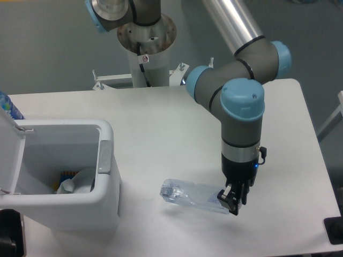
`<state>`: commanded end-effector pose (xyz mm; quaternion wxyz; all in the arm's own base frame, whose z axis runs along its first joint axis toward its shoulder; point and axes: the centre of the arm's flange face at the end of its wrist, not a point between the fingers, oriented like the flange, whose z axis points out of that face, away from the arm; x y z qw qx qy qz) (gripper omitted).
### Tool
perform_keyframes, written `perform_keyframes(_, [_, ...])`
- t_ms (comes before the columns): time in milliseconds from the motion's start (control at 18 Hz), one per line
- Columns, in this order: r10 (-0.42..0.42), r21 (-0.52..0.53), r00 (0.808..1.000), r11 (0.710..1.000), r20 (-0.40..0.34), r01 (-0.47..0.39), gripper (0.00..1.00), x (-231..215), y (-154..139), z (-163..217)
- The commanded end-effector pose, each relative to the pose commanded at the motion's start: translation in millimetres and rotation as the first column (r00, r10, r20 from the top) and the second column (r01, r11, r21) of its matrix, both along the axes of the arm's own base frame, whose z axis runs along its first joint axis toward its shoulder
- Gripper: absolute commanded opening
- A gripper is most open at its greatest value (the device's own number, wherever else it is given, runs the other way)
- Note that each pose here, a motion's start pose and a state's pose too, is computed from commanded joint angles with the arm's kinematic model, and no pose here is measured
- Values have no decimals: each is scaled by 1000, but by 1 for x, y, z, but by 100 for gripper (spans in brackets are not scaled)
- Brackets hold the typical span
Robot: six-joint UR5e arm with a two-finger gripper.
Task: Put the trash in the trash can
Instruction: 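Close the gripper on the bottle cap end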
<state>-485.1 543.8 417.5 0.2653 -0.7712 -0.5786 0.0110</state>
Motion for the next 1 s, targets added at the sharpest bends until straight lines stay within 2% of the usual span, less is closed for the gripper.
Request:
perform_keyframes(278, [-5, 65, 996, 998, -90, 11, 15, 5, -3, 50])
perform_keyframes(500, [-8, 133, 982, 991, -188, 34, 15, 12, -1, 104])
perform_keyframes(1000, [-50, 257, 961, 959, -270, 122, 15, 60, -18, 191])
